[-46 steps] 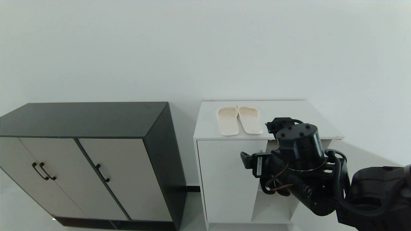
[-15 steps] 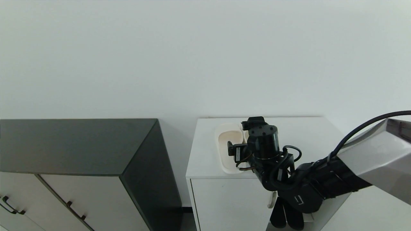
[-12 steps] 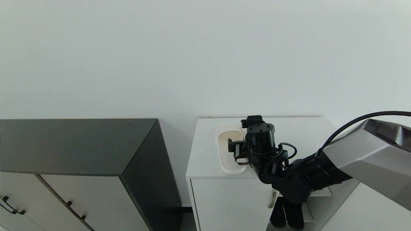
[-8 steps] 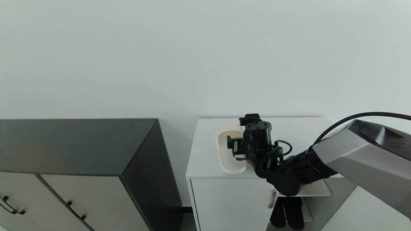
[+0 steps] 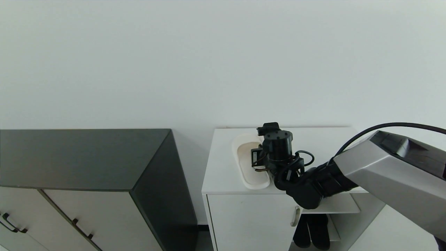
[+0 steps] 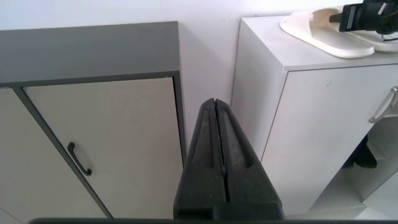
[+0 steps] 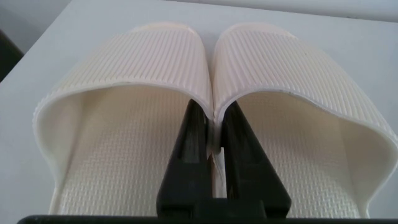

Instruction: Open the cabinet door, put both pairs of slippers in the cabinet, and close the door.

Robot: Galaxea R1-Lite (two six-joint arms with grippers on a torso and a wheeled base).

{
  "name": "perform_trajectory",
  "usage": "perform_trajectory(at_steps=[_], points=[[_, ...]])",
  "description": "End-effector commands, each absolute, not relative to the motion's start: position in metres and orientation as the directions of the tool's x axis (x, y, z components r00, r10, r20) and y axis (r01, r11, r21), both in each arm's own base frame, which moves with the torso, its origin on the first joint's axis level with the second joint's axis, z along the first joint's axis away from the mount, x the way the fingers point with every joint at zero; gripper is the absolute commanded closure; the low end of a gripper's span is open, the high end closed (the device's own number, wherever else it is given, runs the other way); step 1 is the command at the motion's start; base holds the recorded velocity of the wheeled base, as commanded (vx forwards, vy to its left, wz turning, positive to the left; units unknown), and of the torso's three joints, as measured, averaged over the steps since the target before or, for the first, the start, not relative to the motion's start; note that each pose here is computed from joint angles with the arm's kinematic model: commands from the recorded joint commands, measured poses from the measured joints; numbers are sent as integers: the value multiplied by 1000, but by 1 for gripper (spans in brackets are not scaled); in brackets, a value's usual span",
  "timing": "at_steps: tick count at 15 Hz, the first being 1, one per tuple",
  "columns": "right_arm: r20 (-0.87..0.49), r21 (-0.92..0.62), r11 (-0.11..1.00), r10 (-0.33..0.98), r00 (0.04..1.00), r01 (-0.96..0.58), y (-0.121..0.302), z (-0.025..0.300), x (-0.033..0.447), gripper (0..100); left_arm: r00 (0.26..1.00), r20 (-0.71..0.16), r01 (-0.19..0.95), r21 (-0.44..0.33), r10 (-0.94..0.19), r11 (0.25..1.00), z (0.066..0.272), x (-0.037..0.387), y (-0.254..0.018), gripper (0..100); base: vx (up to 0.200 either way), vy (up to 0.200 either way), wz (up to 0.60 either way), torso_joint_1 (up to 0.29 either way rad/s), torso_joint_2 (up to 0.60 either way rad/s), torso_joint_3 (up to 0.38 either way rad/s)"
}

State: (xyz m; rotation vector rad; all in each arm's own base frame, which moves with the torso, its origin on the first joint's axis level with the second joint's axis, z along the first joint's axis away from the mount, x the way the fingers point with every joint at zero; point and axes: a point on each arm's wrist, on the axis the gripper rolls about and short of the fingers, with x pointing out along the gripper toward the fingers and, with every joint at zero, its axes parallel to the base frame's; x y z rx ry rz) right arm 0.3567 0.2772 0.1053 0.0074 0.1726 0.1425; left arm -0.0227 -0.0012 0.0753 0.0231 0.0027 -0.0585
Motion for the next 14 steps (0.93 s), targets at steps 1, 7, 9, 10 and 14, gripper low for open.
perform_trajectory(at_steps=[1,7,9,10,14], points=[[-143,15,989,147,979,-146,270,126,346,100,998,-3,58,23,-58,998,75,-23,-1,100,0,0,0,0,0,0],[-176,-4,964,261,949,-266,243,158,261,100,998,-3,58,23,-58,998,75,-23,-1,100,0,0,0,0,0,0],[-209,-6,942,326,922,-335,225,159,228,100,998,-3,58,23,-58,998,75,-23,-1,100,0,0,0,0,0,0],[-210,5,935,348,914,-354,217,162,217,100,998,-3,58,23,-58,998,75,-23,-1,100,0,0,0,0,0,0],[-211,14,932,357,910,-363,212,164,212,100,998,-3,58,23,-58,998,75,-23,-1,100,0,0,0,0,0,0]])
